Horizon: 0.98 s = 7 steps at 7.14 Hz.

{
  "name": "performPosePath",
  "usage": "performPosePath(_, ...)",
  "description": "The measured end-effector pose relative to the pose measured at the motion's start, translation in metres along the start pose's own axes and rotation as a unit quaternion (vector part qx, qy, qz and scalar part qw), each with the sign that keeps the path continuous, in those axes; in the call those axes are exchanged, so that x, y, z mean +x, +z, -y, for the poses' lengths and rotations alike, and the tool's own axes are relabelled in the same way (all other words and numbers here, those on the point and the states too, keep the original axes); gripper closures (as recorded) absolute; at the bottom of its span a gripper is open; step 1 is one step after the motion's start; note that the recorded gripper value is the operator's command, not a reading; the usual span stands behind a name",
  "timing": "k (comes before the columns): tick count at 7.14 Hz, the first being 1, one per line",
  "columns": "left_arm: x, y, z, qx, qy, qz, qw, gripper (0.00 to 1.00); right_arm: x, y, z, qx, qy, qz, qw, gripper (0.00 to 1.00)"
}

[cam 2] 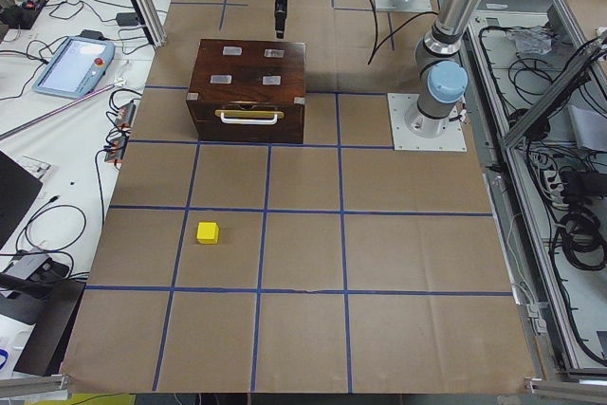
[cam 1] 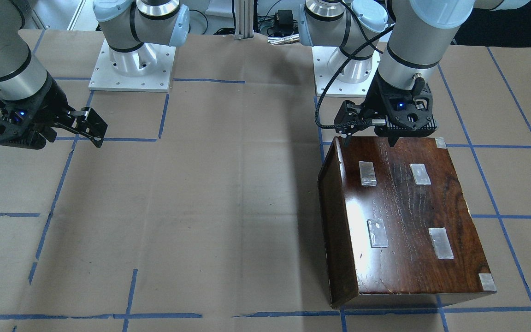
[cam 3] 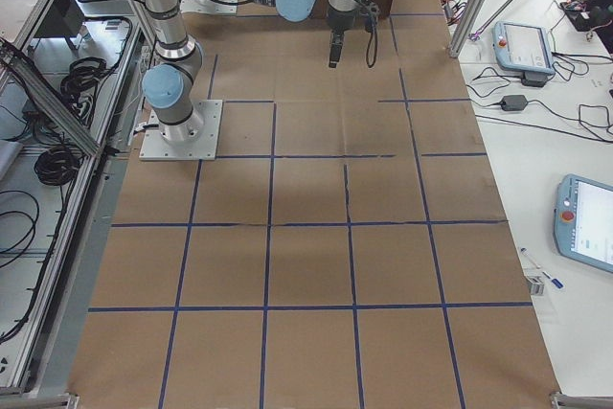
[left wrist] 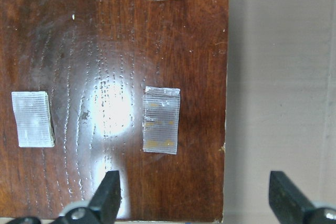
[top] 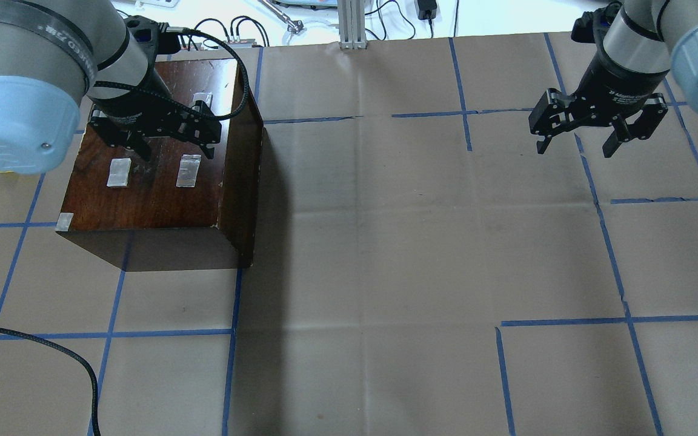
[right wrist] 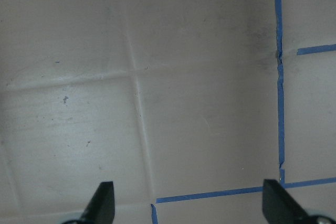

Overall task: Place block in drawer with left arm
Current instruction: 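Hook the left gripper onto the white drawer handle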

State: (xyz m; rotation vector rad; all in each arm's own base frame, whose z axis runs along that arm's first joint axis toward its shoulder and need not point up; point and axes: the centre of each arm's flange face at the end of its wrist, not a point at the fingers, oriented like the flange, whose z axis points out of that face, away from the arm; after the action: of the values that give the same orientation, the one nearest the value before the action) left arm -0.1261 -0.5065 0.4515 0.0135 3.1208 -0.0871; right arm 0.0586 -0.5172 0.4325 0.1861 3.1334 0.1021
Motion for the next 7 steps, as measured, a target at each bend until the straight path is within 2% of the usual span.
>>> performPosePath(2, -0.046, -0.002, 0.012, 0.001, 0.024, 0.0, 0.9997, 0.01, 0.0, 0.0, 0.0, 0.0, 0.0, 0.0, 1.0, 0.0)
performPosePath(4, -0.143, 0.011, 0.026, -0.01, 0.038, -0.001, 0.9992, 0.01, 0.0, 0.0, 0.0, 0.0, 0.0, 0.0, 1.0, 0.0)
performPosePath(7, -0.271, 0.043, 0.045, -0.024, 0.006, -0.024, 0.9994, 0.01, 0.0, 0.0, 0.0, 0.0, 0.0, 0.0, 1.0, 0.0)
